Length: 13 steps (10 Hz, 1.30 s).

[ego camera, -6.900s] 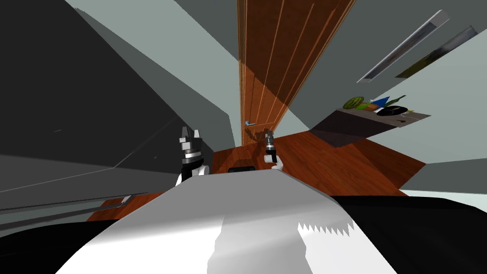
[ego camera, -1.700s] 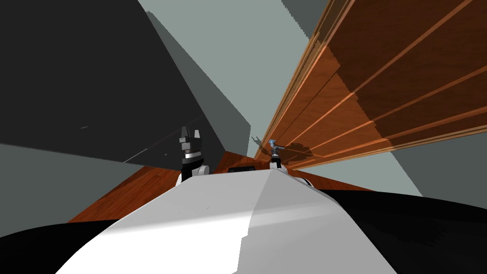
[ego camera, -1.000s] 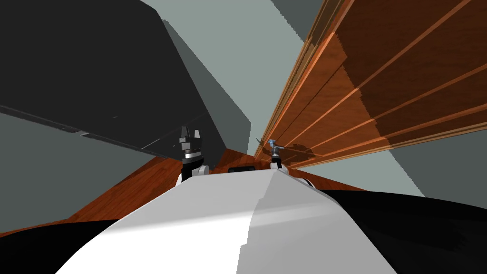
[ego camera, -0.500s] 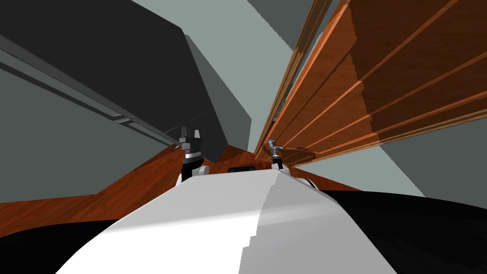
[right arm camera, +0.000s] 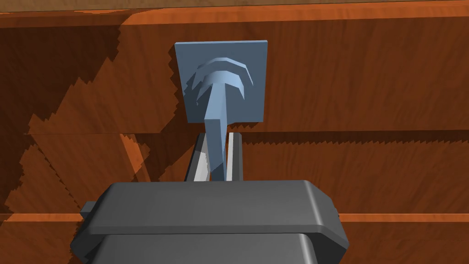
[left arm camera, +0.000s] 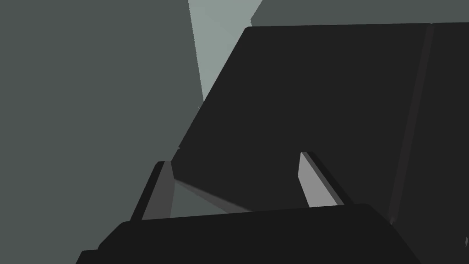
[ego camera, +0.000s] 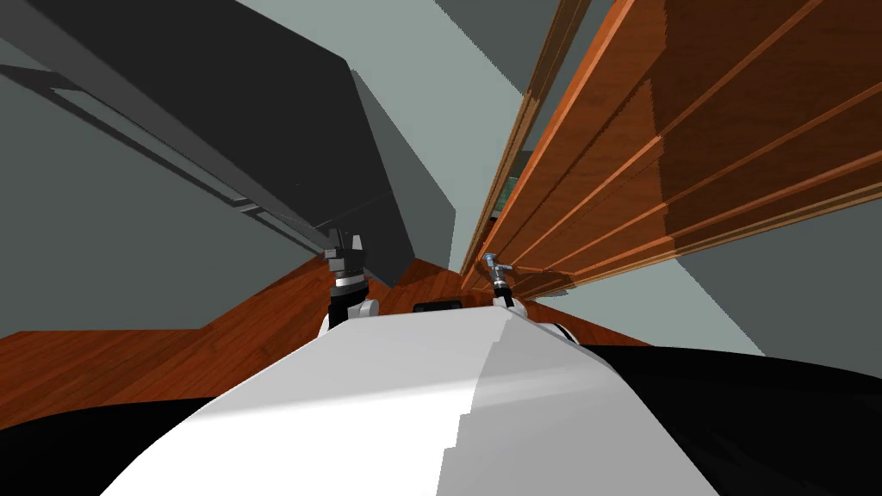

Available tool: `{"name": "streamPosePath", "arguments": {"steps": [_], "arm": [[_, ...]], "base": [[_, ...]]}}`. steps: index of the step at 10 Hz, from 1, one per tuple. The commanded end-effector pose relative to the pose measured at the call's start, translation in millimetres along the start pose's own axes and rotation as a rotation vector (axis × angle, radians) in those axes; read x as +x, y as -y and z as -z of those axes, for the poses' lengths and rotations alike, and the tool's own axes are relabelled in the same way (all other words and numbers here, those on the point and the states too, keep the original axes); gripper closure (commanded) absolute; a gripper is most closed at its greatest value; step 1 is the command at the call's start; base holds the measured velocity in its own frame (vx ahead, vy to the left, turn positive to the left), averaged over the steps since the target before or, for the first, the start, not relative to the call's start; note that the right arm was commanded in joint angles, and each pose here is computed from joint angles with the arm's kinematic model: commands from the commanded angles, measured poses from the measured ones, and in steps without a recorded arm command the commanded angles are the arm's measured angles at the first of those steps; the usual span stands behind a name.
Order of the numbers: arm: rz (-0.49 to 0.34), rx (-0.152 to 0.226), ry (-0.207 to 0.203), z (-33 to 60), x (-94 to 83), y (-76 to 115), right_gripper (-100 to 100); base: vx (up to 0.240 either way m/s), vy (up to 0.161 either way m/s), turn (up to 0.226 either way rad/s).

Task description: Pull the door open

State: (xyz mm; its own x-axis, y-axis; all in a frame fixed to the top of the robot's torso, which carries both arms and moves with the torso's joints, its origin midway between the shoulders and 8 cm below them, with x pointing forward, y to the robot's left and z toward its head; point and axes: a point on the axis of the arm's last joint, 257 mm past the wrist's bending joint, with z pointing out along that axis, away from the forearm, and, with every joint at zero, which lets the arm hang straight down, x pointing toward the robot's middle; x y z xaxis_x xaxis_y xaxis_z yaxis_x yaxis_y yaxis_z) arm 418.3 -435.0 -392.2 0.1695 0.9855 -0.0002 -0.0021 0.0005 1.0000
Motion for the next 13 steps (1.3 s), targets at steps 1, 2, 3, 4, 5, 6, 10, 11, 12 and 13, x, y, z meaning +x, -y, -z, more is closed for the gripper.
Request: {"name": "streamPosePath", "arguments": {"steps": [1, 2, 3, 4, 5, 6, 10, 11, 12, 13], "arm": [[0.0, 0.003, -0.028, 5.9, 2.0, 1.5, 100], [0.001, 0.003, -0.042, 7.7, 3.2, 1.1, 100], [0.001, 0.002, -0.056, 9.5, 4.4, 0.8, 100], [0.0, 0.002, -0.074, 11.9, 5.9, 0.5, 100], [0.0, 0.002, -0.088, 13.8, 7.1, 0.3, 100], [0.001, 0.003, -0.081, 11.9, 7.9, 0.9, 100], [0.002, 0.002, -0.146, 37.5, 2.6, 1.4, 100], [0.002, 0.002, -0.16, 42.6, 1.6, 1.0, 100], [0.001, 0.002, -0.179, 49.4, 0.4, 0.5, 100], [0.0, 0.002, -0.189, 52.9, -0.2, 0.3, 100]], "base": [[-0.234, -0.055, 0.103], [-0.245, -0.075, 0.116], [-0.255, -0.072, 0.101], [-0.238, -0.031, 0.103], [-0.223, -0.014, 0.066], [-0.101, -0.005, 0.01], [-0.211, -0.069, 0.132], [-0.218, -0.063, 0.128], [-0.205, -0.062, 0.127], [-0.197, -0.068, 0.095]]}}
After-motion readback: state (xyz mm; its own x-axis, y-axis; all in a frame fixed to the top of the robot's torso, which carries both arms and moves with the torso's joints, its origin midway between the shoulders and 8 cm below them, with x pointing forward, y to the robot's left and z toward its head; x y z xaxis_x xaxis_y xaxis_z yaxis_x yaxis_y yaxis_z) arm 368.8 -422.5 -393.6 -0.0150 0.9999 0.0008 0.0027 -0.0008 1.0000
